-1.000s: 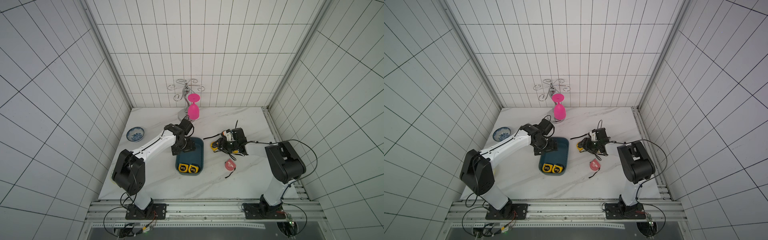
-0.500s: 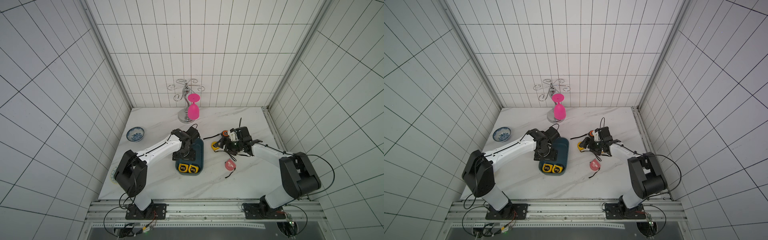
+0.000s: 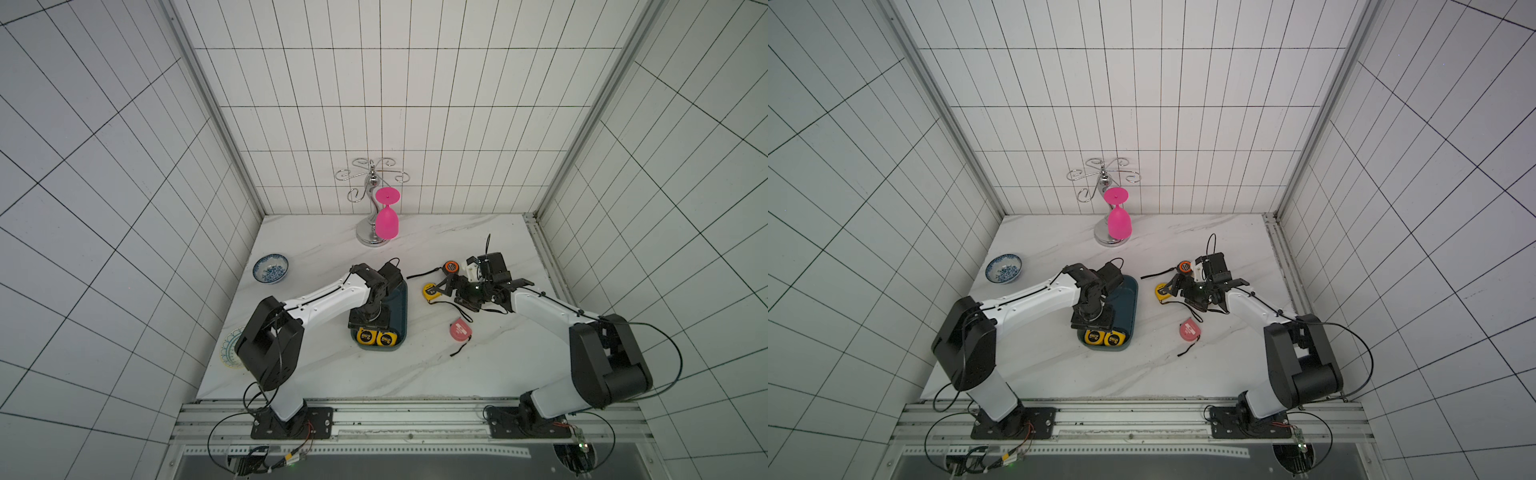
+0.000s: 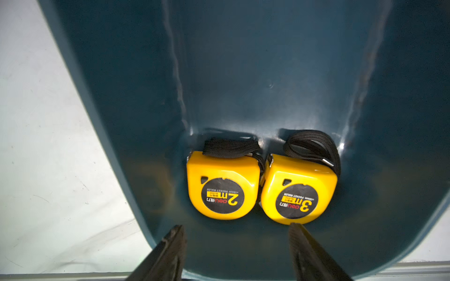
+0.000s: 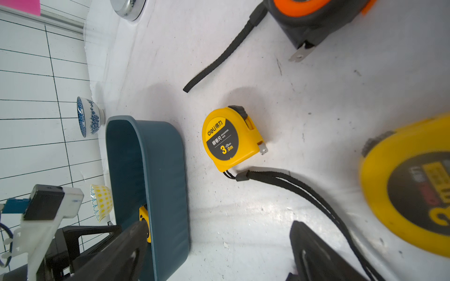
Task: Take the tape measure out of the storage box
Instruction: Pick up the tape measure from the storage box.
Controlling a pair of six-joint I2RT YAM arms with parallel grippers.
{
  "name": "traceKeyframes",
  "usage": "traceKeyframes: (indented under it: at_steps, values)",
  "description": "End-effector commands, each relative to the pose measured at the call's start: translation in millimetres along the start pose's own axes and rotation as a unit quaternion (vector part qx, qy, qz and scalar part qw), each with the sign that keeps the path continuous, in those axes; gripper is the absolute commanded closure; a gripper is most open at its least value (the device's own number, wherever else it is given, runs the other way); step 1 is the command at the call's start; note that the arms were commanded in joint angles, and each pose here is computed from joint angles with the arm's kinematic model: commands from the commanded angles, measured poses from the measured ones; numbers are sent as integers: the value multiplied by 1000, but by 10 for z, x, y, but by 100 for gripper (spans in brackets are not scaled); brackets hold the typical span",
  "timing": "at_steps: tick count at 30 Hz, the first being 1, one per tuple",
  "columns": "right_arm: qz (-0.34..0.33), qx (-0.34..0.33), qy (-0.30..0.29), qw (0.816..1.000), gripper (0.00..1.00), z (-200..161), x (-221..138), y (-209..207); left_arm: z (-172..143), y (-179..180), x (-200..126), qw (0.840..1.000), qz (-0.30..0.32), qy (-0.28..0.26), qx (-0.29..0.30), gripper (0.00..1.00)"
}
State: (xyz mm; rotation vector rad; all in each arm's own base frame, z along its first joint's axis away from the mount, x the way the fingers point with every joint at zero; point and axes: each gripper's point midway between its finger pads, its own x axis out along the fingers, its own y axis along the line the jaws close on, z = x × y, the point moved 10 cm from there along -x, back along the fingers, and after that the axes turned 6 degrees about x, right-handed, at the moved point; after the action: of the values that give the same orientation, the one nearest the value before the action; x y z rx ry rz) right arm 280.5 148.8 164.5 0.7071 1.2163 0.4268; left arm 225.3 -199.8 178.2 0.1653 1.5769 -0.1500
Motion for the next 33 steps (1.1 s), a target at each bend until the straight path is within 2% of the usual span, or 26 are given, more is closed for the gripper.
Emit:
traceKeyframes:
  at_steps: [1, 17, 33]
  values:
    - [18, -9, -9, 1000, 5, 101, -104, 105, -1, -13, 91, 1000, 11, 13, 6, 32]
    - [27, 1, 0, 1000, 5, 155, -93, 48, -24, 15, 322, 998, 47, 46, 2, 34]
    - [24, 4, -10, 1000, 4, 189, -150, 24, 87, -32, 432, 998, 60, 35, 7, 34]
